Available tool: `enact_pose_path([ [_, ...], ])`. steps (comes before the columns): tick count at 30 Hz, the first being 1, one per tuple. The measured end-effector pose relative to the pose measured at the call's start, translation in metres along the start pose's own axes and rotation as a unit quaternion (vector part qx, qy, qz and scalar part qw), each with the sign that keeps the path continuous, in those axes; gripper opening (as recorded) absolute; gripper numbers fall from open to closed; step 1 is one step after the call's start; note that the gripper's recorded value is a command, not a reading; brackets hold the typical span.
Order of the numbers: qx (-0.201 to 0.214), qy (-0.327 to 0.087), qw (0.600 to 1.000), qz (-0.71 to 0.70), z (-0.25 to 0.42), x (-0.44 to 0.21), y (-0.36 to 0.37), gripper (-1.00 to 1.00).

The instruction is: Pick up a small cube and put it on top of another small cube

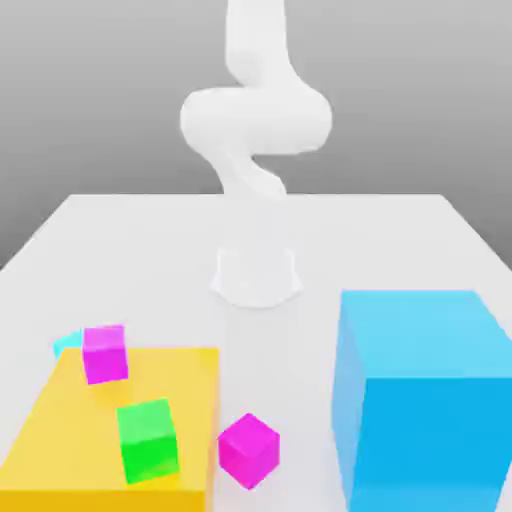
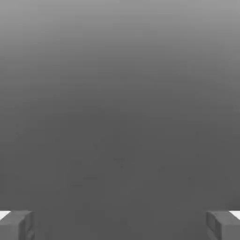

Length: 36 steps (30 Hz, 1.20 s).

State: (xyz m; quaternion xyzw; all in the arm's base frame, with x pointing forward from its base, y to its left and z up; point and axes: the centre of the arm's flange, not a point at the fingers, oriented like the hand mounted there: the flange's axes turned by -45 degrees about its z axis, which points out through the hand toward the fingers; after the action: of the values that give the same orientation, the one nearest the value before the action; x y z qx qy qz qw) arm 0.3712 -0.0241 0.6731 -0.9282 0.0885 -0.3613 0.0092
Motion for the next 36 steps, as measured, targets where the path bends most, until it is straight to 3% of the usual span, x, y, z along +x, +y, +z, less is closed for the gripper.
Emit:
enact_pose_path([
  [6, -0.069, -0.058, 0.977, 0.195, 0.1, -0.027, 0.071, 0.0],
  [12, -0.14, -0.099, 0.909, 0.381, 0.178, -0.081, 0.149, 0.0],
  [21, -0.242, -0.131, 0.728, 0.628, 0.25, -0.206, 0.254, 0.0],
  [30, -0.331, -0.129, 0.461, 0.813, 0.27, -0.363, 0.32, 0.0],
  [36, -0.336, -0.133, 0.445, 0.82, 0.311, -0.404, 0.319, 0.0],
])
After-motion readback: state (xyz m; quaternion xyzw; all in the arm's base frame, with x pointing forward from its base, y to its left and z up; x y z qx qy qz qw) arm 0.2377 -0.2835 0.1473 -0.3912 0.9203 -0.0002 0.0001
